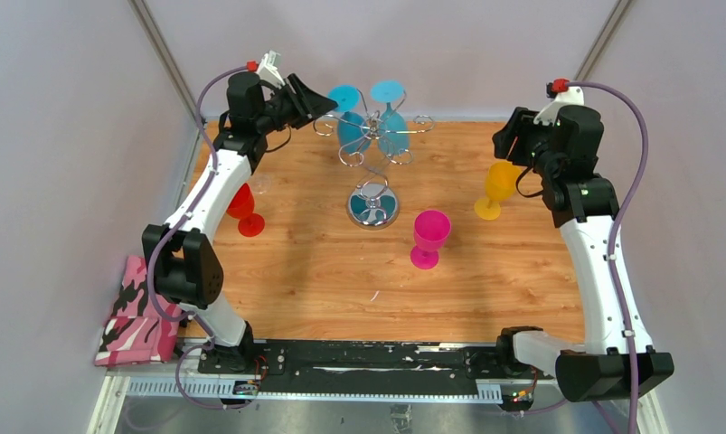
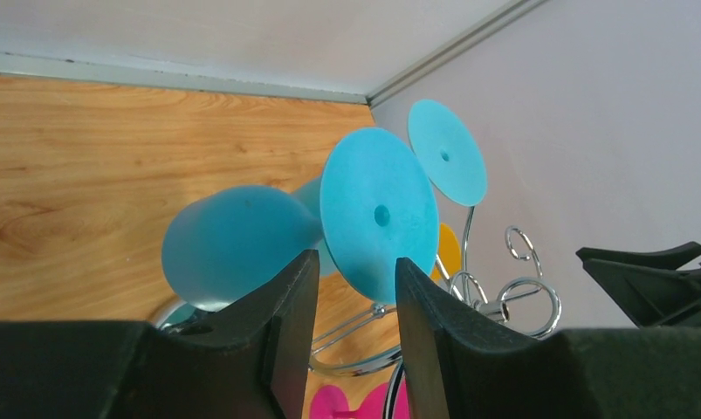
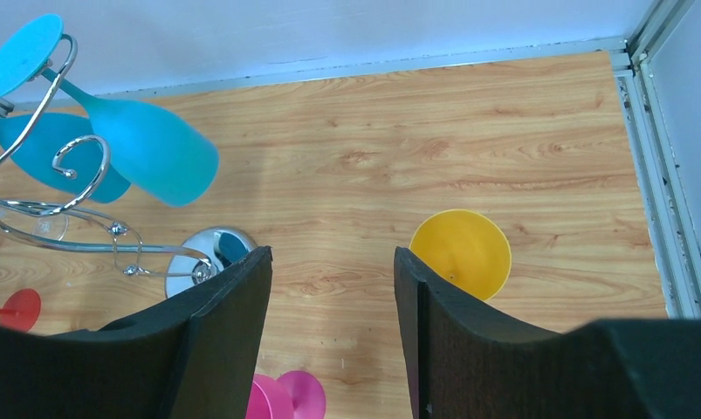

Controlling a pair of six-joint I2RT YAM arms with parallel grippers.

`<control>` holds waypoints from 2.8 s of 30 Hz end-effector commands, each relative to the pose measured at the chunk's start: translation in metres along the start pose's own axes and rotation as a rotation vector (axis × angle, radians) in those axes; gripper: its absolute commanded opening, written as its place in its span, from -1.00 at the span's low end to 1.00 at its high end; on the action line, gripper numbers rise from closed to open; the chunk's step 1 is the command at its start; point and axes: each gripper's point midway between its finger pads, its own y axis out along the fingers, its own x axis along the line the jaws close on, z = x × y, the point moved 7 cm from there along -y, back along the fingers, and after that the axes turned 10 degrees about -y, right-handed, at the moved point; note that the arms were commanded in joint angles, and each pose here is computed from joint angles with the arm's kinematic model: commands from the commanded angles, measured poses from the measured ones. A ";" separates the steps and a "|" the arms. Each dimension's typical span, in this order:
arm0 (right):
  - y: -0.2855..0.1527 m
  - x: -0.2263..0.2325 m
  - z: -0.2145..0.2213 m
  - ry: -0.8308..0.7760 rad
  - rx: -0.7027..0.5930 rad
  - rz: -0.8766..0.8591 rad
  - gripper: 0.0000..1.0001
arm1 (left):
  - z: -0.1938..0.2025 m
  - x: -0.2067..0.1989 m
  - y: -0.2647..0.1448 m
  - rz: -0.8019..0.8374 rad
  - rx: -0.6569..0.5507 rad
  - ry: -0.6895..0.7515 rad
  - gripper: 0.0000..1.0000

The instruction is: Take the wine glass off the wine glass rack

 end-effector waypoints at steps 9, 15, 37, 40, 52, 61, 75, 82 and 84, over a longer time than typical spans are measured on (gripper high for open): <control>0.000 0.000 0.001 0.013 -0.022 -0.007 0.16 | 0.000 -0.009 0.004 0.052 0.014 0.003 -0.71; 0.000 0.000 0.001 0.013 -0.023 -0.014 0.15 | 0.004 -0.009 0.002 0.056 0.023 -0.031 -0.76; 0.000 0.005 0.003 0.023 -0.032 -0.062 0.15 | 0.001 -0.007 -0.008 0.102 0.053 -0.485 -1.00; -0.002 0.006 0.002 0.023 -0.037 -0.070 0.16 | 0.000 -0.002 -0.006 0.105 0.049 -0.521 -1.00; -0.002 0.007 0.004 0.028 -0.039 -0.076 0.15 | -0.015 -0.012 -0.002 0.202 0.014 -0.591 -1.00; 0.000 0.008 0.005 0.030 -0.037 -0.082 0.16 | -0.020 -0.017 -0.020 0.203 -0.029 -0.611 -1.00; 0.001 0.008 0.005 0.031 -0.040 -0.081 0.16 | -0.033 -0.017 0.001 0.222 -0.022 -0.602 -1.00; 0.000 0.007 0.005 0.030 -0.043 -0.076 0.17 | -0.028 -0.026 0.017 0.242 0.016 -0.605 -1.00; -0.001 0.007 0.005 0.030 -0.046 -0.075 0.17 | -0.024 -0.026 0.019 0.241 0.027 -0.607 -1.00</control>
